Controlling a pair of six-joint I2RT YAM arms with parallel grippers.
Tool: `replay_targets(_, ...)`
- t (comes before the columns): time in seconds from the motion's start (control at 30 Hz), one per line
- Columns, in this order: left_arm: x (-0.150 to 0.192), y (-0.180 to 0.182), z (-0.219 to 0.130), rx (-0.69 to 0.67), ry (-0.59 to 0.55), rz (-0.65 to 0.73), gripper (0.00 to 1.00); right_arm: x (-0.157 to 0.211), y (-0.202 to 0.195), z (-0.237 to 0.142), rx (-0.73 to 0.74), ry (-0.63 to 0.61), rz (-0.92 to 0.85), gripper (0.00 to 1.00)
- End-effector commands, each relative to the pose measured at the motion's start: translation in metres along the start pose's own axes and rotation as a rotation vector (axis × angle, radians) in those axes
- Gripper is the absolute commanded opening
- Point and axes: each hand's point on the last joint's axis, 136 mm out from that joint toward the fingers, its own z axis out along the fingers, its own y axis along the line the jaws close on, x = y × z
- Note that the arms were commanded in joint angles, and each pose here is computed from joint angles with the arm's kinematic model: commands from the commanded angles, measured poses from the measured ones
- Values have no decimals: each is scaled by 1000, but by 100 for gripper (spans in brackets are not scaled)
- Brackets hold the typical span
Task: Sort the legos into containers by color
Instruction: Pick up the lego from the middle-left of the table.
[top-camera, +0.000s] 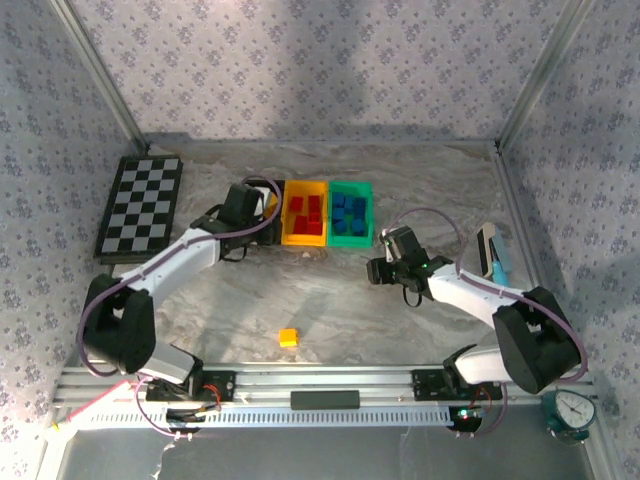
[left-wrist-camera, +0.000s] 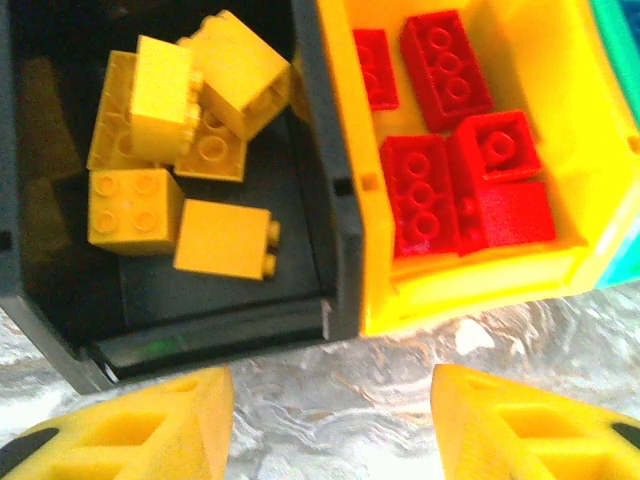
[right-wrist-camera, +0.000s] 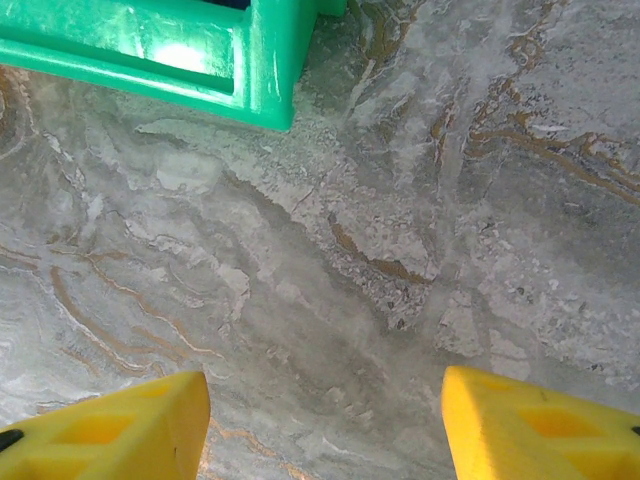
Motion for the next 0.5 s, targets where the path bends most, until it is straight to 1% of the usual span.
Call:
replay_targets(0.0,8,-20,-16,80,-32,48,54,-8,4,-2,-3,-12,-6,64)
replay_targets(0.1,31,-24,-24,96,-9,65,54,-8,4,-1,-5,-9,-6,64)
replay_targets(0.23,54,-26,-33,122,35,20,54,-9,7,0,-16,-9,-5,64)
replay_targets(0.47,82,-46,-42,249,135,-32,54,-8,10,2,-21,2,-12,64)
